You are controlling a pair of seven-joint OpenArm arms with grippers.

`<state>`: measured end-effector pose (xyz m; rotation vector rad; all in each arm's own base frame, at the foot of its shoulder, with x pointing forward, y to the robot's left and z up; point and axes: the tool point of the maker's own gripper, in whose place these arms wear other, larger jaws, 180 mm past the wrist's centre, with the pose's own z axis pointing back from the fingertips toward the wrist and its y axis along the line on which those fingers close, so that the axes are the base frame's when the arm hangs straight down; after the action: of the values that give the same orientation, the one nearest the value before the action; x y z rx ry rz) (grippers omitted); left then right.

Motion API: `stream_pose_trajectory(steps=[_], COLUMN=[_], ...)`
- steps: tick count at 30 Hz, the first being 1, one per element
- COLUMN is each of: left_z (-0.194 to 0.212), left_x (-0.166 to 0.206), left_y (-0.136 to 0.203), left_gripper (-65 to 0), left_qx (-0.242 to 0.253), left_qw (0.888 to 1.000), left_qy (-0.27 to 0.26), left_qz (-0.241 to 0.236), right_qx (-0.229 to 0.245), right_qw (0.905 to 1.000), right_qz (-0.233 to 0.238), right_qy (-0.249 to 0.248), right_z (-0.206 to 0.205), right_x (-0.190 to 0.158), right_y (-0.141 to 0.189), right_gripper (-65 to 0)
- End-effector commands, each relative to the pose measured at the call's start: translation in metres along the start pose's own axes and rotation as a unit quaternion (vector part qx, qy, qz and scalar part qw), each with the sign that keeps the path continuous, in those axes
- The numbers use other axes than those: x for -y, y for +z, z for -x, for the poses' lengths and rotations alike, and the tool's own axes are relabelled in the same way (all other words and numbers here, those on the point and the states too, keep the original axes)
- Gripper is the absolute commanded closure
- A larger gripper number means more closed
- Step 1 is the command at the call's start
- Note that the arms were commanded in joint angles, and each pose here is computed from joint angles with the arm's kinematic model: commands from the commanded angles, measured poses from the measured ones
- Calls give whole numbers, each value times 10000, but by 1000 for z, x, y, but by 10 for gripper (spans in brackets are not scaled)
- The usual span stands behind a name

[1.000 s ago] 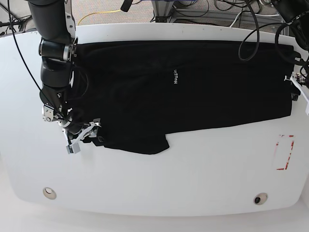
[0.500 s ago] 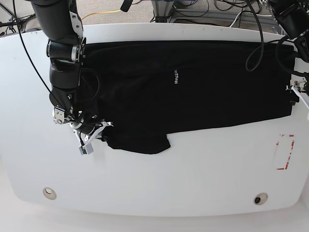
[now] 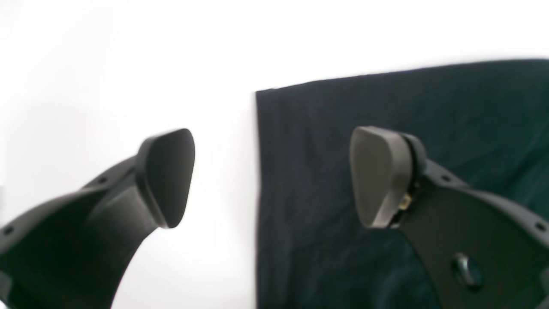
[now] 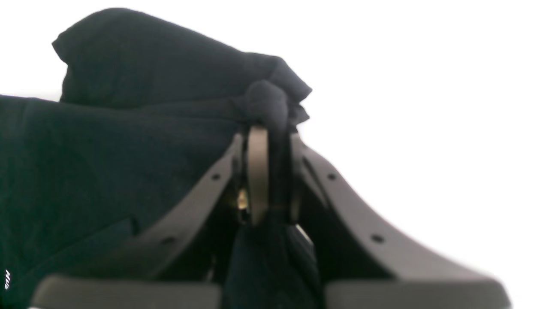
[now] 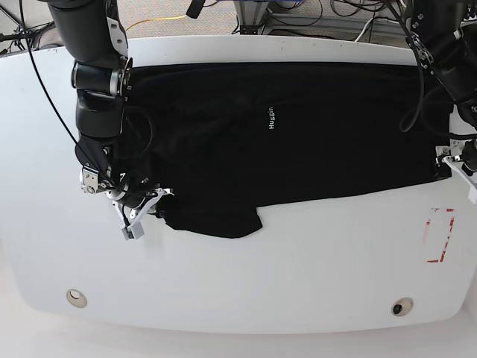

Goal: Fold the T-shirt properly
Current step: 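Grasp the shirt edge with the left gripper, right gripper holding its end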

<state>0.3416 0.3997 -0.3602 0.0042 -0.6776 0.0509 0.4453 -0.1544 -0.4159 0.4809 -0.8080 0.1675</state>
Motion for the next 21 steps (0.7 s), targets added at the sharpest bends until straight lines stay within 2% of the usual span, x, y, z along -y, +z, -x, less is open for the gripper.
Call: stream_pose_trajectory(steps=[1,10,17,18,21], left_z=[-17,-19,-28,-25,-23], left_x=[-7,16,17,6,4], left_y=[1,-24,-28,-27,-27], left_gripper=[-533,-533,-535,-535,-535], left_qx=[300,448,489,422,386], left_qw=[9995,9982,9984,9986,9988], left_qy=[110,41,99,303,283], left_qz=[23,396,248,-9,-54], right_qx=[104,97,124,126,93], right_qw=[9998,9998,9998,9996,9996], right_qz=[71,77,77,197,227], right_qy=[124,133,129,136,140], right_z=[-17,-17,-19,-20,-18], right_x=[6,6,6,19,22], right_y=[5,5,6,14,16], right_gripper=[0,0,0,0,0])
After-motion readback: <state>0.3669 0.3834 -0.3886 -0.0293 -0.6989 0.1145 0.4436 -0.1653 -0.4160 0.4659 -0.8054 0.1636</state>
